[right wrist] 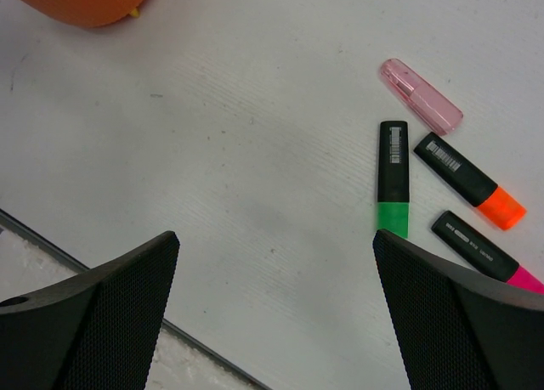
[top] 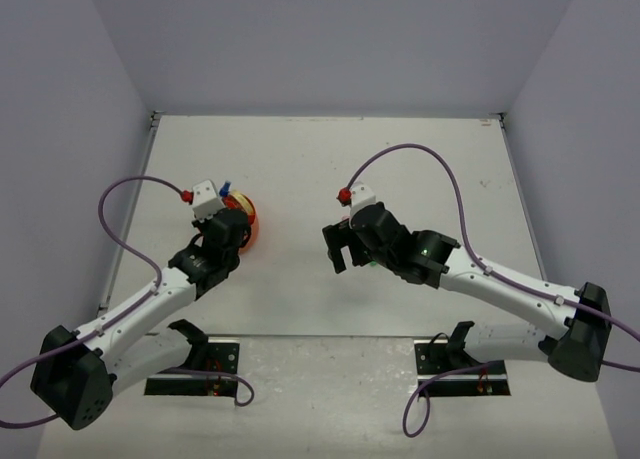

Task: Sort the stationery into containers
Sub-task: Place the pen in the storage box, then pick up the pen from the center of the board.

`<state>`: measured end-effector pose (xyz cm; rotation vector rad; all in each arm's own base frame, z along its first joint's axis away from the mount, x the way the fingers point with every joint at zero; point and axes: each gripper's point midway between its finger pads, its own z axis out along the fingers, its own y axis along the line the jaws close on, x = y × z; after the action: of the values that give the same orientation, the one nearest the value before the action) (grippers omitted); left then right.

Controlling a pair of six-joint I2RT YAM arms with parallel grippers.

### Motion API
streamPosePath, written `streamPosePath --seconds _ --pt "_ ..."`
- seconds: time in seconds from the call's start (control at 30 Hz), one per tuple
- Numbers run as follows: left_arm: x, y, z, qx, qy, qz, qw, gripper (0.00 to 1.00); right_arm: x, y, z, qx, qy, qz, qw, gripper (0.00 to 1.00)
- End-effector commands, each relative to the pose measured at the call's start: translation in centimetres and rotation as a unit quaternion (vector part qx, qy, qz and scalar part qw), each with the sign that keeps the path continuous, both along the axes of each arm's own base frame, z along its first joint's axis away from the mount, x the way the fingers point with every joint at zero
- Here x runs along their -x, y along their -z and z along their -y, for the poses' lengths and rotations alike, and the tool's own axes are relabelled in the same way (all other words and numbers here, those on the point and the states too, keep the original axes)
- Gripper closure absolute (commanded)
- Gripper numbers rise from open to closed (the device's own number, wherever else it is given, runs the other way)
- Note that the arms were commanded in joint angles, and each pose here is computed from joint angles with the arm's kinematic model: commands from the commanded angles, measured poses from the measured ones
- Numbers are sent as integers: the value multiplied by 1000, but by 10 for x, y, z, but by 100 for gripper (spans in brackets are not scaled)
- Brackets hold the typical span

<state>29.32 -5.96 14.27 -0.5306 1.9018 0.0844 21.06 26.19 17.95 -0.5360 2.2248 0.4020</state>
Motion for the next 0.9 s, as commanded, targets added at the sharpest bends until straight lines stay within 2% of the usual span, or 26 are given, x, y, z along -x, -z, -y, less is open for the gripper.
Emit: streamPosePath --seconds 0.0,0.07,0.23,0.33,0.47,0.53,0.6,0.67,0.77,0.87 --pt "-2 -10 -7 14 -25 31 999 64 -4 -2 -9 -18 2 1 1000 1" --pt "-1 -9 -7 11 -25 29 999 52 -4 -2 -10 -19 1 0 1000 1" --pt "-1 -15 -3 24 -12 33 999 47 -6 -1 -9 -18 2 1 1000 1" --pt "0 -26 3 39 5 40 998 39 -12 6 -6 -18 13 -11 1000 1" --pt "4 -54 22 81 60 57 993 16 -32 23 -3 -22 20 -54 998 1" --pt "8 -71 26 95 78 67 990 9 -44 31 1 -12 26 -68 997 1" --pt "17 -91 28 98 102 70 987 0 -61 39 3 7 33 -81 996 6" --pt "25 -101 25 92 113 64 987 0 -73 48 6 23 37 -92 995 14" --pt "36 -124 20 84 128 68 986 0 -97 62 13 59 47 -103 992 35" --pt "50 -141 16 74 150 72 983 0 -121 84 19 109 42 -119 986 42"
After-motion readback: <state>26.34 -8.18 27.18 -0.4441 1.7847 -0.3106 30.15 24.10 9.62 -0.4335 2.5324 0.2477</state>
